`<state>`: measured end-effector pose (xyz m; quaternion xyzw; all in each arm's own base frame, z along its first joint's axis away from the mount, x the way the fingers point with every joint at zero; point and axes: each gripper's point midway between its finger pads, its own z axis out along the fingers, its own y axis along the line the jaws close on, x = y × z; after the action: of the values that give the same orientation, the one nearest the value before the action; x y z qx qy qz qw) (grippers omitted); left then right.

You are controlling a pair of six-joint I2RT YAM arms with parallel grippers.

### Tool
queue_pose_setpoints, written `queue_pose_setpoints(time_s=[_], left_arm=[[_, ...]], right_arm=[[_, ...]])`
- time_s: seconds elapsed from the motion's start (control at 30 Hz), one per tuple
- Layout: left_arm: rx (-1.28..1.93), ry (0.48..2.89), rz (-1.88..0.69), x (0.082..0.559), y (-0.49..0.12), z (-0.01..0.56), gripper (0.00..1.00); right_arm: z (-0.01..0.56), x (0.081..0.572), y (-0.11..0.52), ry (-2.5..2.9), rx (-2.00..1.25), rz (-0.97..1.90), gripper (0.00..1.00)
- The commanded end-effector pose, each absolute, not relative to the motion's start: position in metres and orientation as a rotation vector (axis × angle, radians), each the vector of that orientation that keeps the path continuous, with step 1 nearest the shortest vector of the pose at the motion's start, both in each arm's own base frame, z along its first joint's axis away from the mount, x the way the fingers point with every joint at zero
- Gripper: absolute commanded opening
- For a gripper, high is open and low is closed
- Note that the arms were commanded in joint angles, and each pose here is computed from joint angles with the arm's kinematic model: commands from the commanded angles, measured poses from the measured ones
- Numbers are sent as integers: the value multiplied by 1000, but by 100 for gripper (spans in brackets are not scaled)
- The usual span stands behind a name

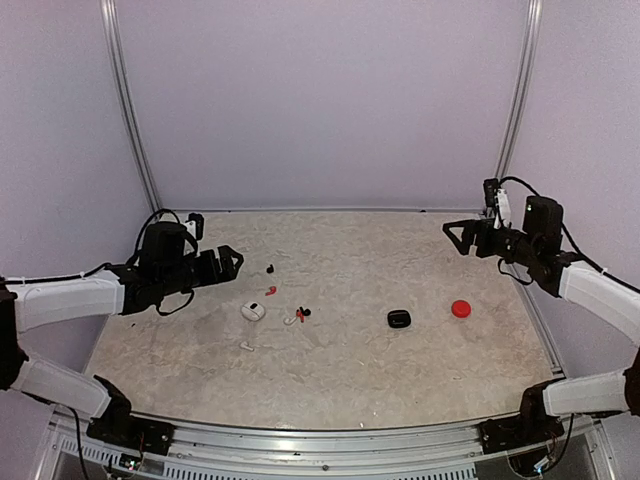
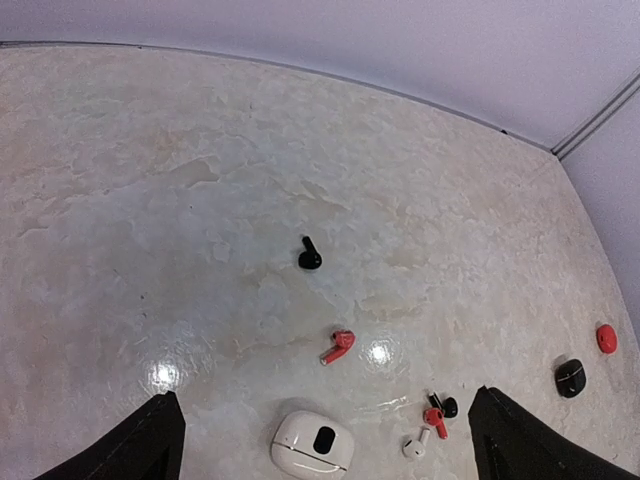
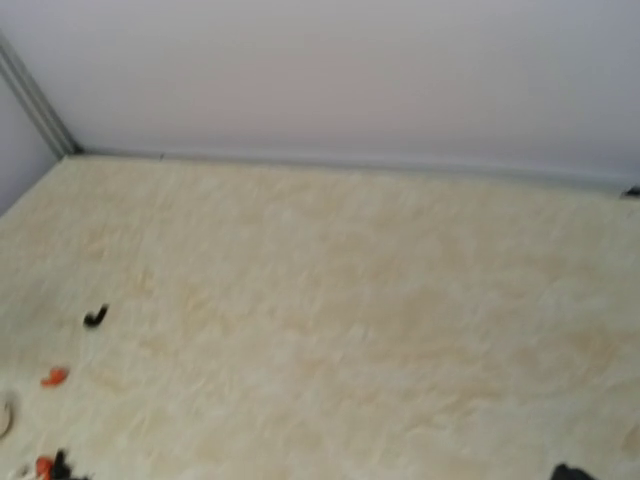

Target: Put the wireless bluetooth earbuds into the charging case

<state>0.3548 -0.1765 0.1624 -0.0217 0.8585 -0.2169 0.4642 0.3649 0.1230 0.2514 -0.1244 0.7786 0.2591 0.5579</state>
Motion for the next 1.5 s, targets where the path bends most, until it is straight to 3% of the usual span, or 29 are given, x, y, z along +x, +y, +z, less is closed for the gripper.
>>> queue_pose_setpoints(time_s=[0.0, 0.3, 0.57, 1.47], left_arm=[[-34, 2067, -529, 345, -191, 159, 99], [181, 2180, -494, 308, -218, 118, 99], [348, 2271, -360, 305, -223, 85, 98], [493, 2374, -402, 334, -223, 32, 75]], right_arm=[[241, 354, 132, 1850, -325, 602, 99], [230, 348, 141, 1874, -318, 625, 99], [240, 341, 152, 1839, -362, 695, 99], [249, 328, 176, 1790, -483, 854, 100]])
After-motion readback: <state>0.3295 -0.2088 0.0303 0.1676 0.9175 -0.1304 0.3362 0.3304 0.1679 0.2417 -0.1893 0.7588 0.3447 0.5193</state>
